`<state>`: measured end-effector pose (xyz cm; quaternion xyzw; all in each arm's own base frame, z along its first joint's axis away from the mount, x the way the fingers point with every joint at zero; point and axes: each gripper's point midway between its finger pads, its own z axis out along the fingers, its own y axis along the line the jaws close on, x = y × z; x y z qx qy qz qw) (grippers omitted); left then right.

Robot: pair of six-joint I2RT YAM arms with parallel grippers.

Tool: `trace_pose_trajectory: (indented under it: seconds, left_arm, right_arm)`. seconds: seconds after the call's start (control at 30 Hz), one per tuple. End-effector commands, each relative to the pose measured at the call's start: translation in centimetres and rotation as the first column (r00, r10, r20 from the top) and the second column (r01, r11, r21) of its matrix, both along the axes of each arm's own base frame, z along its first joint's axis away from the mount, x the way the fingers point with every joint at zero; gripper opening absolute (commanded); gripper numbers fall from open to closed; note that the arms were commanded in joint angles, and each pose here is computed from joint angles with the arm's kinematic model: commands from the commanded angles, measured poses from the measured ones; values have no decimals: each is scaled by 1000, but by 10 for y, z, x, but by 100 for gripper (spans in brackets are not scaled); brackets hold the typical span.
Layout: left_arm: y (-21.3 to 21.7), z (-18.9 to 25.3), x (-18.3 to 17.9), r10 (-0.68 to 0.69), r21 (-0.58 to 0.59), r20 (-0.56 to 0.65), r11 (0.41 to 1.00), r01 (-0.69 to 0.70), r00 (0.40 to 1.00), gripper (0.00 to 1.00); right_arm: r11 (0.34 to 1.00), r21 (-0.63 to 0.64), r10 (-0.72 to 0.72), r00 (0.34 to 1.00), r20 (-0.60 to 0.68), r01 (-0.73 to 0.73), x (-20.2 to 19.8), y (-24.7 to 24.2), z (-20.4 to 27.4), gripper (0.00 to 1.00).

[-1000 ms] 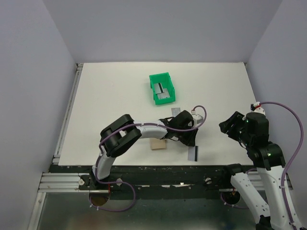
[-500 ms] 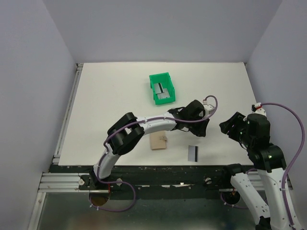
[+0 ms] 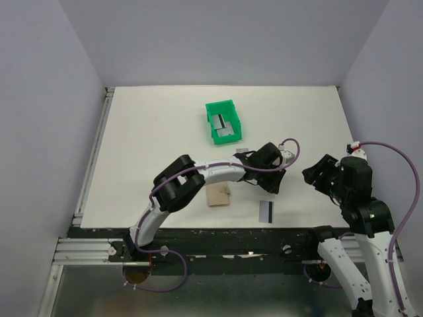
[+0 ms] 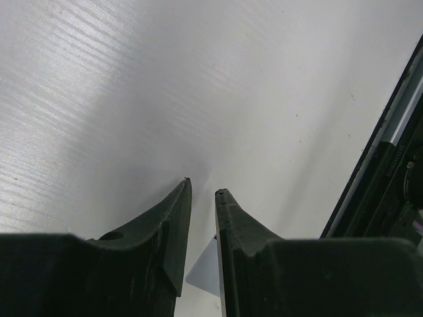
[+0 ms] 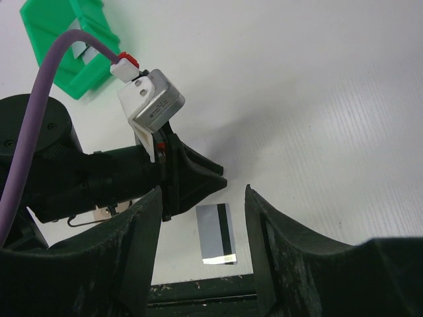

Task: Put the credit cards into the card holder
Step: Move the credit card to the corner of the board.

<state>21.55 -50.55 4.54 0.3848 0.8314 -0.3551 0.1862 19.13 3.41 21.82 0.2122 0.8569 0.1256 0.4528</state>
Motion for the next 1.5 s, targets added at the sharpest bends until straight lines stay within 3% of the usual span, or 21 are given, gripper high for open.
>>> trace_pose_trajectory:
  seconds: [0.0, 0.67, 1.13, 1.47]
  left_arm:
    - [1, -19, -15, -46, 24, -28, 999, 47, 999, 34]
    - [46, -43, -77, -57, 98, -112, 993, 69, 992, 33]
    - [80, -43, -93, -18, 125, -123, 992, 33, 992, 32]
    - [80, -30, -92, -13, 108, -107, 994, 25, 994, 32]
  right_arm:
    - [1000, -2, 18, 999, -32, -18, -6, 1, -8, 61]
    - [1000, 15, 25, 999, -47, -24, -4, 5, -19, 61]
    - [999, 31, 31, 998, -53, -30, -3, 8, -22, 61]
    - [999, 38, 36, 998, -56, -34, -3, 10, -23, 61]
